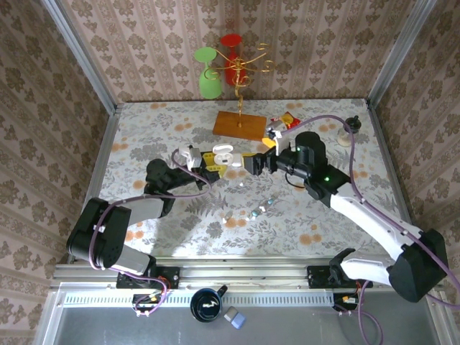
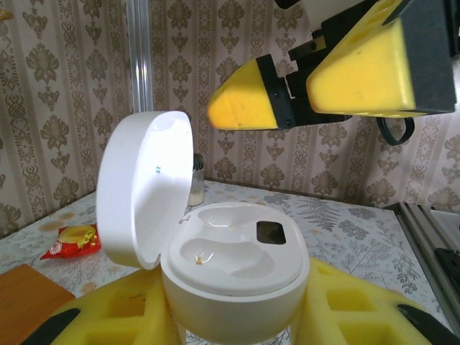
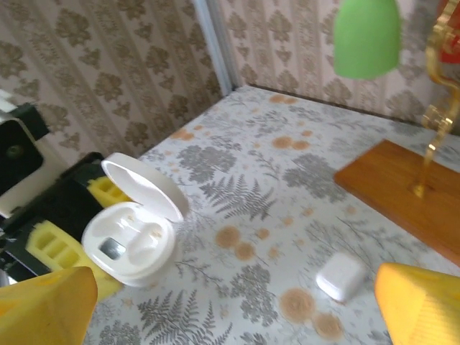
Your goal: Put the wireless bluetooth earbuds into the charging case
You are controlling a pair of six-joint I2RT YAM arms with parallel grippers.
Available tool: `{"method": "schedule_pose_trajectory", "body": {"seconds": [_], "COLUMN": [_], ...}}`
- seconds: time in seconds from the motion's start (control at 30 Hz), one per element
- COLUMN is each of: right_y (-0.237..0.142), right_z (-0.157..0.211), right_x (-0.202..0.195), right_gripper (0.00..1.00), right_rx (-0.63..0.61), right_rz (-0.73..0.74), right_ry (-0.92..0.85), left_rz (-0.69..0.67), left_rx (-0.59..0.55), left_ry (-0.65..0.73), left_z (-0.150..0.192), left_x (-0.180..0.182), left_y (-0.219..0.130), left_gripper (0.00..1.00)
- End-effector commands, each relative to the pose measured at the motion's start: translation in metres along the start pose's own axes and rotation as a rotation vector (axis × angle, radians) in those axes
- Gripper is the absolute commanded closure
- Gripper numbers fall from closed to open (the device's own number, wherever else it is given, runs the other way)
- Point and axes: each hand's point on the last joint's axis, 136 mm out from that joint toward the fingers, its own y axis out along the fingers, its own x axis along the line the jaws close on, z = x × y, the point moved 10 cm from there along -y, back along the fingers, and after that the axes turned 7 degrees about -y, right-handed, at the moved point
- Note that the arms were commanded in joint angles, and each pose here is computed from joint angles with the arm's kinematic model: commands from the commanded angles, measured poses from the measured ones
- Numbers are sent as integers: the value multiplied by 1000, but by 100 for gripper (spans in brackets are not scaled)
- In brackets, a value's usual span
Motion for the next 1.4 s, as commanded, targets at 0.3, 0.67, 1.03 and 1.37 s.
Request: {"method": "schedule_pose_trajectory", "body": {"seconds": [0.3,0.67,1.03,1.37], "right_y": [-27,7,38,49], "right_z": [113,175,201,198], "right_x": [-33,-19,-13,4], "right_gripper": [15,34,38,41], "right_rx": [356,613,710,723], "right_rz": [183,93,57,-6], "right_ry": [529,706,734,728], "left_rz": [-9,-38,-54,-57], "left_rx": [-27,-31,-10,-6], "left_ry": [53,68,73,71], "left_z": [-9,-10,-7,-6], "left_x": [0,1,-1,-1], "left_y": [-7,-9,-13,-13], "left_gripper": [69,70,70,70]}}
